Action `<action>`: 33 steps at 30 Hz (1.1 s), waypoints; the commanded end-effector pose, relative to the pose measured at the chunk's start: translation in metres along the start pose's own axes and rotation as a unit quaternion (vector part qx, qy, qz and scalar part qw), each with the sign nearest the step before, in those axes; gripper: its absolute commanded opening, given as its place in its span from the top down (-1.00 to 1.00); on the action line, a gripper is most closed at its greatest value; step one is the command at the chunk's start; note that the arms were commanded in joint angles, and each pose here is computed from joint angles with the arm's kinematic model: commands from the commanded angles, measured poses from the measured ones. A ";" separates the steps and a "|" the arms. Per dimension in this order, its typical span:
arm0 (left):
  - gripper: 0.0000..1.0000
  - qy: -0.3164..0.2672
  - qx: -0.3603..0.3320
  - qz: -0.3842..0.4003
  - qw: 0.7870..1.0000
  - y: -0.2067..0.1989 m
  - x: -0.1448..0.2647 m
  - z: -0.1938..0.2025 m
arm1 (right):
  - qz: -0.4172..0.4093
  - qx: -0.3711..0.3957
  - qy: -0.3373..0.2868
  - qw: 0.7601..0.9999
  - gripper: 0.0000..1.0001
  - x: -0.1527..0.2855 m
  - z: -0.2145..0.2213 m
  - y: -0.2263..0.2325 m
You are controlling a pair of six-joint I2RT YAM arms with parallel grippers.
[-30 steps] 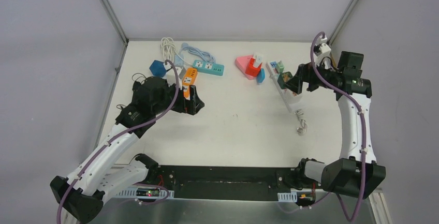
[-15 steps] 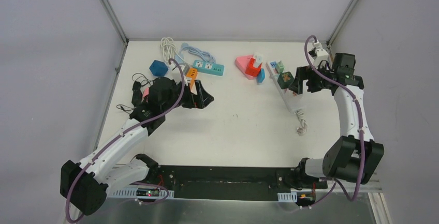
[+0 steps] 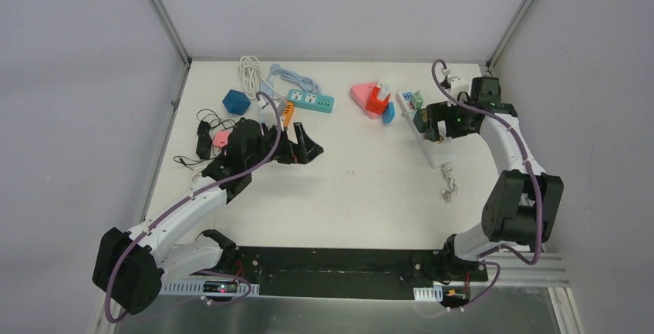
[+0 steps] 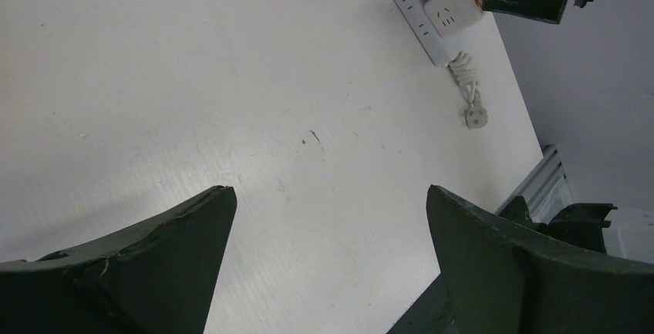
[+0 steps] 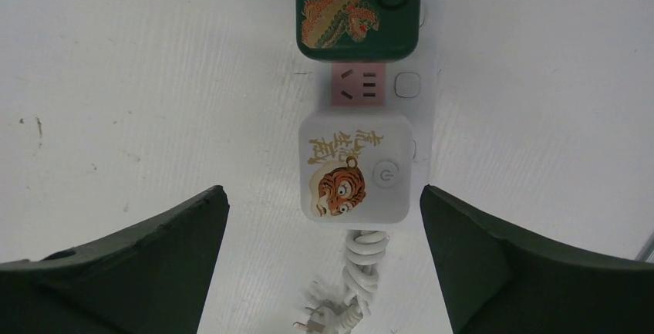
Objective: Pull the plug off the socket
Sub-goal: Move the socket to the center of the board.
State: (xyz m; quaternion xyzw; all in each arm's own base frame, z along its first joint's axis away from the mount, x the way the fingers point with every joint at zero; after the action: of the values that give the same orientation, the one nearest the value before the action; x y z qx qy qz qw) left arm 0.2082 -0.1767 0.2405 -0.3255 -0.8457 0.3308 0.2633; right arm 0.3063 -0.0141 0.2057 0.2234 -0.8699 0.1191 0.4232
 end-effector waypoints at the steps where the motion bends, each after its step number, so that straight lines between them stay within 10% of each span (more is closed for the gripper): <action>1: -0.98 -0.019 -0.002 0.029 0.999 -0.006 0.002 -0.002 | 0.040 0.007 0.009 0.999 -1.00 -0.007 -0.011 -0.010; 14: -0.98 -0.020 -0.010 0.028 0.999 -0.005 0.007 0.000 | 0.056 0.013 0.075 0.996 -0.86 -0.049 -0.014 -0.018; 26: -0.98 -0.022 -0.020 0.026 0.999 -0.006 0.015 0.002 | 0.042 0.029 0.098 0.994 0.42 -0.045 -0.004 -0.010; 33: -0.97 -0.016 -0.027 0.035 0.999 -0.007 0.020 0.004 | -0.001 0.066 0.087 0.994 0.59 -0.019 0.012 0.003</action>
State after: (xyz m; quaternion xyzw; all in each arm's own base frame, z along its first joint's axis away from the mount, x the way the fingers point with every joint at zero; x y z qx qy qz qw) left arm 0.1950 -0.1687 0.2421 -0.3344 -0.8481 0.3296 0.2455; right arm 0.3286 -0.0075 0.1585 0.2048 -0.8193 0.1790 0.5048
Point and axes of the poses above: each gripper's point midway between its finger pads, its own x axis back along the fingers, its own y axis along the line the jaws close on, z = x × y, the point moved 9 cm from there along x, back along the fingers, and after that the axes turned 11 degrees about x, right-handed, at the moved point
